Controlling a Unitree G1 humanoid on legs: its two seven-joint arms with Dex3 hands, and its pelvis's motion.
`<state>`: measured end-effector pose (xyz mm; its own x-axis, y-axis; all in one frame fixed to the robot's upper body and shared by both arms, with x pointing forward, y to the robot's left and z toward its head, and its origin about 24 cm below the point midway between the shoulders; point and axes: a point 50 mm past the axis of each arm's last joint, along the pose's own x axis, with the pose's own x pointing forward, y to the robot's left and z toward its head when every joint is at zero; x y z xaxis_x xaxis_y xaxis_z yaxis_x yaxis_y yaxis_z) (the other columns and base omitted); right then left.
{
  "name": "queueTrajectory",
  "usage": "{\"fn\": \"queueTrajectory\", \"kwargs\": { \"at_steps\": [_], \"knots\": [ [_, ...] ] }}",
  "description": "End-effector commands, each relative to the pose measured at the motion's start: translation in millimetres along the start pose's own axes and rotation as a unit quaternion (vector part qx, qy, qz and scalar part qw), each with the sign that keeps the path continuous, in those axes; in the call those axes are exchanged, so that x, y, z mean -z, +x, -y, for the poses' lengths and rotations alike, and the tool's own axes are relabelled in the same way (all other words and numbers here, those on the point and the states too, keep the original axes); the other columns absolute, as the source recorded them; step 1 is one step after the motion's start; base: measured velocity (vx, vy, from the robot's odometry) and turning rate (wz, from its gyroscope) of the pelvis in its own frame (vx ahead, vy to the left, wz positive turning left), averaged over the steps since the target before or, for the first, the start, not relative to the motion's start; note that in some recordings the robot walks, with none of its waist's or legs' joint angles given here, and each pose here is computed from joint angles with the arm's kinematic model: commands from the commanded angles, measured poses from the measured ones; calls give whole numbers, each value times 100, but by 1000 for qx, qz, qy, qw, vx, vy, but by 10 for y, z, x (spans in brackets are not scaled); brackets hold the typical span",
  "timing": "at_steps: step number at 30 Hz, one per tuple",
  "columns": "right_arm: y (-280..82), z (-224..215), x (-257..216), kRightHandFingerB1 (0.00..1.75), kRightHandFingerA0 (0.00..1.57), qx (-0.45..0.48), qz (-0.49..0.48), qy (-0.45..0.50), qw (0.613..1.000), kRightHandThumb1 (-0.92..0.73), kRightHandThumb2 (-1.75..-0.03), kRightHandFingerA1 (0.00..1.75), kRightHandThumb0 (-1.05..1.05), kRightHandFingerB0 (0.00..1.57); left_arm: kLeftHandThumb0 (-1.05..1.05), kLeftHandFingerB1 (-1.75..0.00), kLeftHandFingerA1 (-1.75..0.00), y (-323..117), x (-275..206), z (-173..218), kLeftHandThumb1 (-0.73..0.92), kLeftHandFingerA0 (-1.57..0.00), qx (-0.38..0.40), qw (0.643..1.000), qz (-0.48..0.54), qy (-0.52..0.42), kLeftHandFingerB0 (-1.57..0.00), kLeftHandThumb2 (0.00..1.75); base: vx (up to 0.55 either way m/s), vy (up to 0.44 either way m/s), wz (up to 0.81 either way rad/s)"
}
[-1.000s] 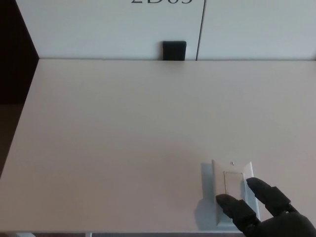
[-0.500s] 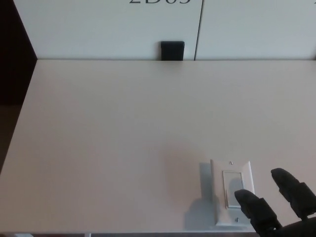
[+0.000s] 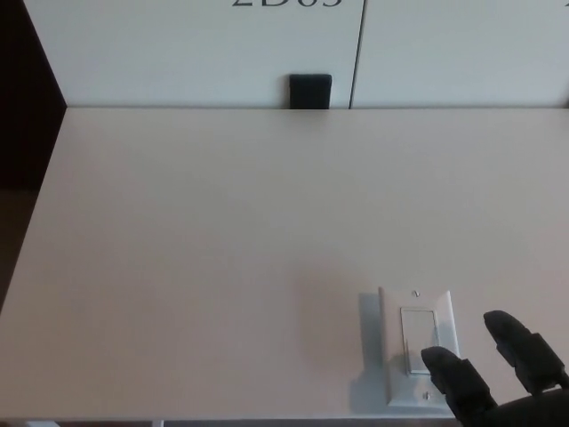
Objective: The robot walk towards a table in front and then clicks the light switch button using the right hand's index finger
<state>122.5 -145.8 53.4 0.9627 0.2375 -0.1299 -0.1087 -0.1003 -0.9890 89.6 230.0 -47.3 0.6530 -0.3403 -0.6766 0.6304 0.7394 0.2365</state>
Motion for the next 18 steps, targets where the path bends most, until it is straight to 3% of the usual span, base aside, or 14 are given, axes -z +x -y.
{"fn": "queueTrajectory", "kwargs": {
  "at_steps": [1, 3, 4, 9, 10, 11, 12, 18],
  "knots": [
    [78, -41, 59, 28, 0, -8, -25, -14, 1000, -68, -61, 22, -65, 20, -37, -37, -42, -9, -9, -59, 61, -53, 10, 1000, -2, 20, -46, 58, 0, 0, 0],
    [94, -44, 62, 29, 0, -5, -27, -13, 1000, -62, -65, 19, -62, 18, -38, -37, -42, -5, -7, -59, 61, -53, 11, 1000, -3, 22, -45, 59, 0, 0, 0],
    [99, -45, 62, 27, 0, -4, -27, -14, 1000, -68, -61, 23, -65, 19, -37, -37, -42, -2, -3, -57, 61, -53, 11, 1000, -3, 18, -45, 59, 0, 0, 0],
    [72, -63, 36, 27, 0, -7, -23, -9, 1000, -68, -61, 23, -65, 19, -36, -38, -42, -12, 11, -41, 61, -55, 14, 1000, -4, 22, -48, 58, 0, 0, 0],
    [66, -70, 30, 37, 0, -5, -21, -10, 1000, -55, -86, 21, -73, 17, -35, -38, -43, -12, 7, -39, 61, -55, 15, 1000, -4, 20, -47, 58, 0, 0, 0],
    [64, -74, 27, 37, 0, -5, -21, -12, 1000, -55, -86, 21, -74, 17, -36, -37, -42, -12, 7, -38, 61, -55, 14, 1000, -5, 21, -47, 58, 0, 0, 0],
    [58, -78, 19, 27, 0, -7, -20, -12, 1000, -68, -61, 22, -66, 19, -36, -37, -42, -12, 8, -38, 61, -55, 15, 1000, -7, 22, -48, 58, 0, 0, 0],
    [2, -89, -35, 28, 0, -13, -8, -12, 1000, -69, -62, 23, -67, 19, -36, -37, -42, -13, -3, -54, 61, -55, 15, 999, -6, 32, -48, 58, 0, 0, 0]
  ]
}}
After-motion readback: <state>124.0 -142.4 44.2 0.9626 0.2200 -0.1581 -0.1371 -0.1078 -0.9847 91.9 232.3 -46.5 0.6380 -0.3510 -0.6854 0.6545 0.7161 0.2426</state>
